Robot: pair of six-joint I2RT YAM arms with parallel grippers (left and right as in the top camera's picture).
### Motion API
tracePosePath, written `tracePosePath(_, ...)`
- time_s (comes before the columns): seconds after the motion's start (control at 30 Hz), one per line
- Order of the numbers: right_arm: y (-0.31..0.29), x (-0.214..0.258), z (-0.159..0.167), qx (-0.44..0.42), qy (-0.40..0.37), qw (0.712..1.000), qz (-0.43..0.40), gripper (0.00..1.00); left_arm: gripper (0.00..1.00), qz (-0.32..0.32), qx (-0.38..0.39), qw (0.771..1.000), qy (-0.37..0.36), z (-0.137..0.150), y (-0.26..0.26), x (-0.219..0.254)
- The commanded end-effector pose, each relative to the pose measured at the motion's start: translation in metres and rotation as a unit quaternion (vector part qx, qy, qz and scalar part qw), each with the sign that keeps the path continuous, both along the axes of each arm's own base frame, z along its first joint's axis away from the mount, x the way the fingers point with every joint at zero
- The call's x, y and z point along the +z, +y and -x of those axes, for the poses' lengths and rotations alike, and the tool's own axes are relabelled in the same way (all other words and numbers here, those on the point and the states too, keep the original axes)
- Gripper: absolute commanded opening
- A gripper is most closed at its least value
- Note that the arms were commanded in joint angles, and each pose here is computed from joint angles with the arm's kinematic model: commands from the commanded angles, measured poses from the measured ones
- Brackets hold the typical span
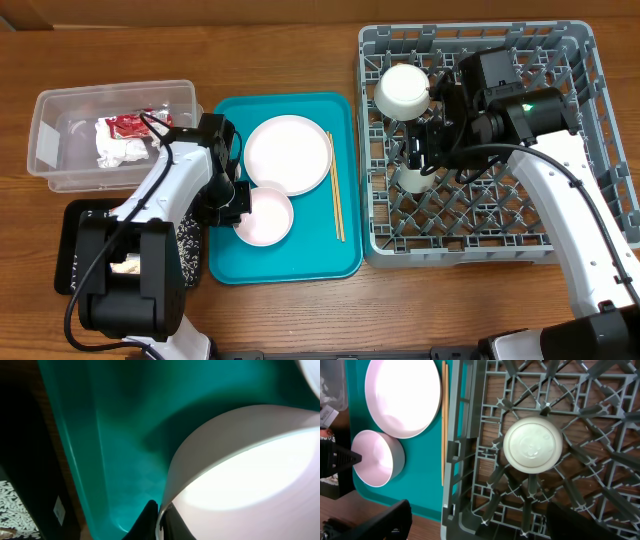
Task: Sort waste into correct bins and load items into the dishwasher
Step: 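Reach the left gripper to the small pink bowl and grasp its rim, then lift the pink bowl and hand it to the right gripper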
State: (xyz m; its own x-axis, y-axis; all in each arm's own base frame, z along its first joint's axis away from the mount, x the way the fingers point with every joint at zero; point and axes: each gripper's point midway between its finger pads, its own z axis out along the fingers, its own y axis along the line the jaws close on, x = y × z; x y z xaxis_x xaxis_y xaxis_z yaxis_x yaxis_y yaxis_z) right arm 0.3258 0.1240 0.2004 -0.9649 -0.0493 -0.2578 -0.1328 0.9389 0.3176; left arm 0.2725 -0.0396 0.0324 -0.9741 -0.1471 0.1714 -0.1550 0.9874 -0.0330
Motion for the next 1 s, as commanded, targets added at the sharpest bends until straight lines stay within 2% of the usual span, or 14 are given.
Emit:
tracePosePath(0.0, 0.001, 0.002, -0.002, 0.000, -0.004, 1.000, -0.004, 0.88, 0.04, -0.004, 0.004, 1.000, 0.006, 0.004, 0.001, 0.000)
tracePosePath(0.17, 0.001, 0.002, -0.002, 0.000, -0.004, 1.000, -0.004, 0.89, 0.04, -0.007, -0.002, 1.000, 0.013, 0.006, 0.003, 0.005)
tracePosePath(0.23, 0.001, 0.002, -0.002, 0.000, -0.005, 1.000, -0.004, 0.98, 0.04, -0.006, -0.004, 1.000, 0.013, 0.002, 0.002, 0.017)
tracePosePath(0.27, 0.001, 0.003, -0.002, 0.000, -0.005, 1.000, -0.005, 1.00, 0.04, -0.006, -0.004, 1.000, 0.011, 0.000, 0.002, 0.024)
tracePosePath(0.63, 0.021, 0.011, 0.000, 0.020, -0.003, 0.998, -0.063, 1.00, 0.04, 0.026, -0.012, 0.995, -0.094, -0.045, -0.016, 0.128)
tracePosePath(0.83, 0.021, 0.011, 0.000, 0.020, -0.002, 0.998, -0.063, 1.00, 0.04, 0.086, -0.049, 0.986, -0.133, -0.058, -0.061, 0.145)
tracePosePath(0.97, 0.020, 0.010, 0.004, 0.019, 0.006, 0.998, -0.062, 0.99, 0.04, 0.100, -0.064, 0.980, -0.158, -0.065, -0.087, 0.148)
